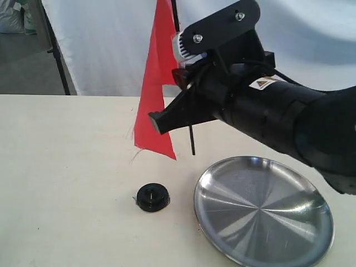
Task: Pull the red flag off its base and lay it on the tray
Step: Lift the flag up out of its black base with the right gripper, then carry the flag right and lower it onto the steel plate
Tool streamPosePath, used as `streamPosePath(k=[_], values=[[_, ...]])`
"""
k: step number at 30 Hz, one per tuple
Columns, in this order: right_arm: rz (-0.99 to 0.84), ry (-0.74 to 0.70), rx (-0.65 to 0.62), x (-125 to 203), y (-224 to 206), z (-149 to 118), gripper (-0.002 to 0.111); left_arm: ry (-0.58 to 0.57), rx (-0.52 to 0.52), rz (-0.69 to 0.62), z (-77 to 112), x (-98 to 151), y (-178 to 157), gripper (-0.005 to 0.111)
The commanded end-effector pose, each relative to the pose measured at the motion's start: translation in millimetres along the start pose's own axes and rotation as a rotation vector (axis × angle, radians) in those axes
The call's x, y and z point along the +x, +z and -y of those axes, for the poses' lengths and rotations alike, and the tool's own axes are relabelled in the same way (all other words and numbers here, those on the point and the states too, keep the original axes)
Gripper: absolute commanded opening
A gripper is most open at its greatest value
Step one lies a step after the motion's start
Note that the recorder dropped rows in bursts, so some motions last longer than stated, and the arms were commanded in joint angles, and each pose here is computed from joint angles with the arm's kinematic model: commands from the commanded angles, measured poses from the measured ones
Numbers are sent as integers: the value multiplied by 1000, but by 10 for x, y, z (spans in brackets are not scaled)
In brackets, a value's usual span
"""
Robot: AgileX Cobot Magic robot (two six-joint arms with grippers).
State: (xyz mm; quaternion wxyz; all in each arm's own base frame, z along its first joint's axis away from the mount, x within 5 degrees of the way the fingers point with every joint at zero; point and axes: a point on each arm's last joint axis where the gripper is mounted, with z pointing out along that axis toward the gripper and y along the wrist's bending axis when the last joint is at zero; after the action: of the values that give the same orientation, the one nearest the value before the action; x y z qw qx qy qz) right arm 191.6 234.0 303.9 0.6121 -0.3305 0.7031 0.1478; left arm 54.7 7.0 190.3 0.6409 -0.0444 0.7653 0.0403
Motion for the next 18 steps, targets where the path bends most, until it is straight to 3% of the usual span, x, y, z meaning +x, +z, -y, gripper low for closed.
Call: streamPosePath(k=[1,4,9,18], values=[[-133,-55,65,69,-83,92,0,-5,8,4,5,5,1,0],[-303,-195,160,239,-133,180,0,-5,8,4,5,5,1,0],[-399,-350,248,427,-267,84,0,-5,8,4,5,5,1,0],[-461,-464,303,635,-463,-95,0,-5,8,4,5,5,1,0]])
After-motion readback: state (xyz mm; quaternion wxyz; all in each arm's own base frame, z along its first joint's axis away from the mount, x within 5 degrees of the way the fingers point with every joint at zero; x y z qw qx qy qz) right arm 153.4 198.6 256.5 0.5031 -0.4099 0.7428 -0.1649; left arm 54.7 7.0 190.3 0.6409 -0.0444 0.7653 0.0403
